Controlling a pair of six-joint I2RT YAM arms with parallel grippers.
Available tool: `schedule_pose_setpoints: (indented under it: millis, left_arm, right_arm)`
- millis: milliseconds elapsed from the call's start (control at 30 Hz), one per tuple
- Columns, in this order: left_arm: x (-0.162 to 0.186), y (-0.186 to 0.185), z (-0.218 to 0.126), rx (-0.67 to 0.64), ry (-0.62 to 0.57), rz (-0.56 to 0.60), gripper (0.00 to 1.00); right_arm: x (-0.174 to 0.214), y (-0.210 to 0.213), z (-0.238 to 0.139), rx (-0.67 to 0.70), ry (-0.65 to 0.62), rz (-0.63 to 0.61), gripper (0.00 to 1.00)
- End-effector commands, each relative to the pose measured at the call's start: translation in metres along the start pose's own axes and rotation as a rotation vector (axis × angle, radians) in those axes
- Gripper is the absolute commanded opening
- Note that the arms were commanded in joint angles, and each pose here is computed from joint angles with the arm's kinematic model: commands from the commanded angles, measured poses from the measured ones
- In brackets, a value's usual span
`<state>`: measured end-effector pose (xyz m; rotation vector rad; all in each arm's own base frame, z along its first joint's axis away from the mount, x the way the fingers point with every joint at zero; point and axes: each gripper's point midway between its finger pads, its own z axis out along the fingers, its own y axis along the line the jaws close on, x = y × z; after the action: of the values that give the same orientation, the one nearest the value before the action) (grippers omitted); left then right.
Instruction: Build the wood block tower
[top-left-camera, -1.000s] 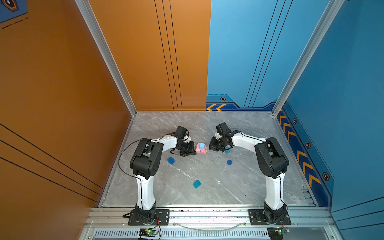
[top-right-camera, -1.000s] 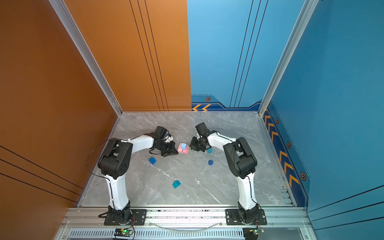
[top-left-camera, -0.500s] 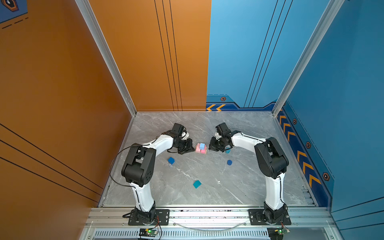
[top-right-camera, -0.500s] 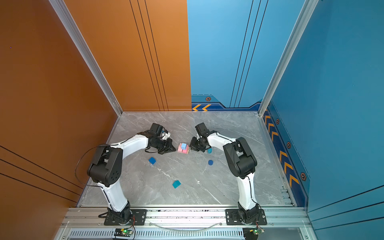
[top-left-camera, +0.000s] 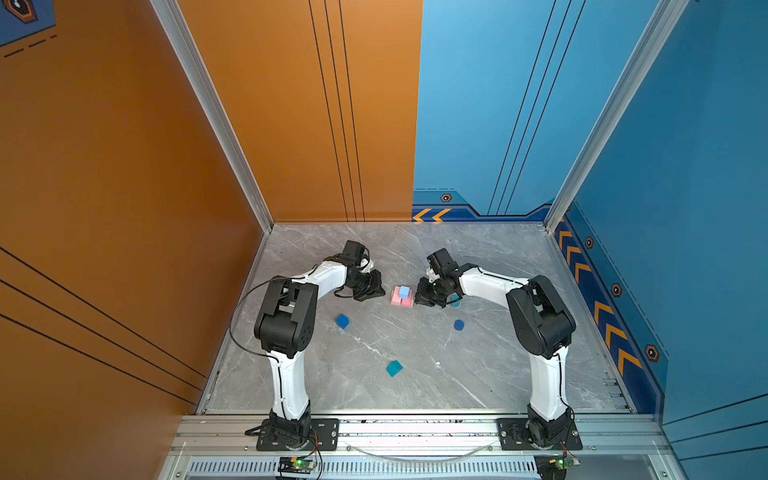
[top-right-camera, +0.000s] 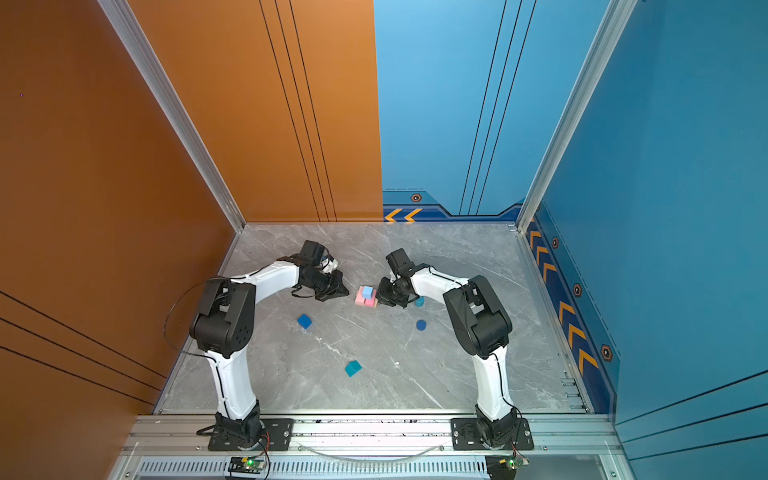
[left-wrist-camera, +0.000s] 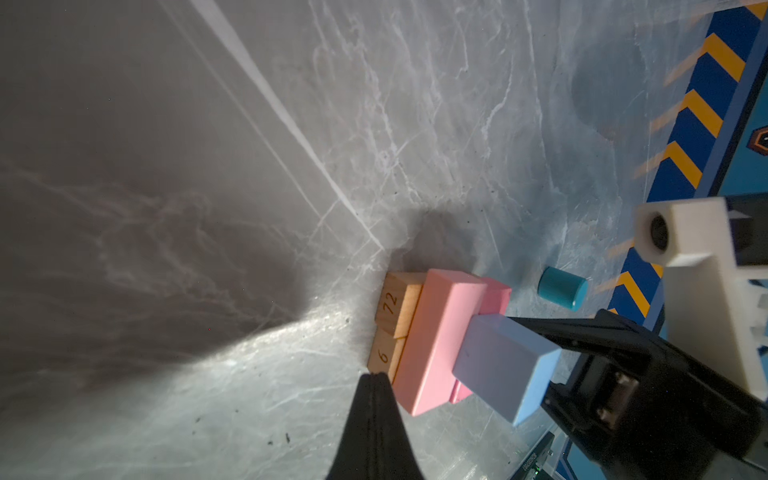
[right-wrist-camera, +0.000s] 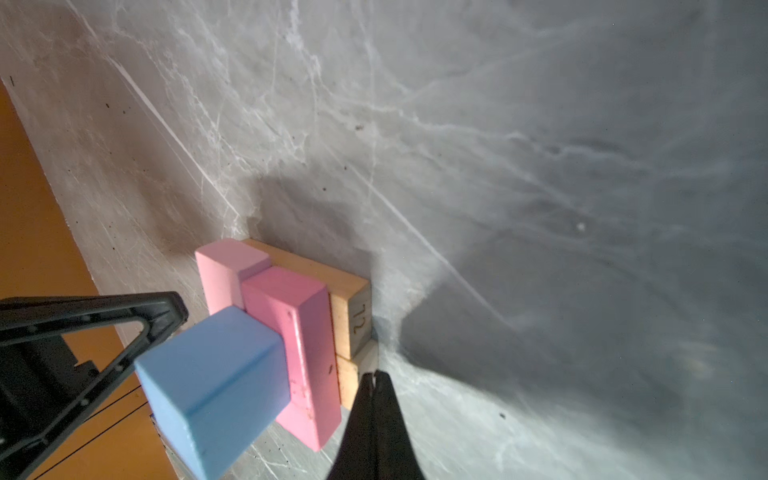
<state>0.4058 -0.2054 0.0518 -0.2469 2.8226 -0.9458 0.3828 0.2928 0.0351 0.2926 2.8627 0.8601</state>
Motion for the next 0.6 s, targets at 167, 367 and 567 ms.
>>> schedule_pose_setpoints:
  millis: [167,367,567]
  left_arm:
    - [-0.001,-0.001,0.003,-0.019,0.006,0.027,0.00]
    - [0.000,-0.004,0.001,-0.014,0.004,0.034,0.00]
    - [0.001,-0.010,0.002,-0.006,0.006,0.044,0.00]
  right_arm:
    - [0.003,0.004,-0.001,0.010,-0.003,0.006,0.00]
    - [0.003,0.003,-0.002,0.012,-0.007,0.007,0.00]
    - [0.003,0.004,-0.002,0.011,-0.005,0.006,0.00]
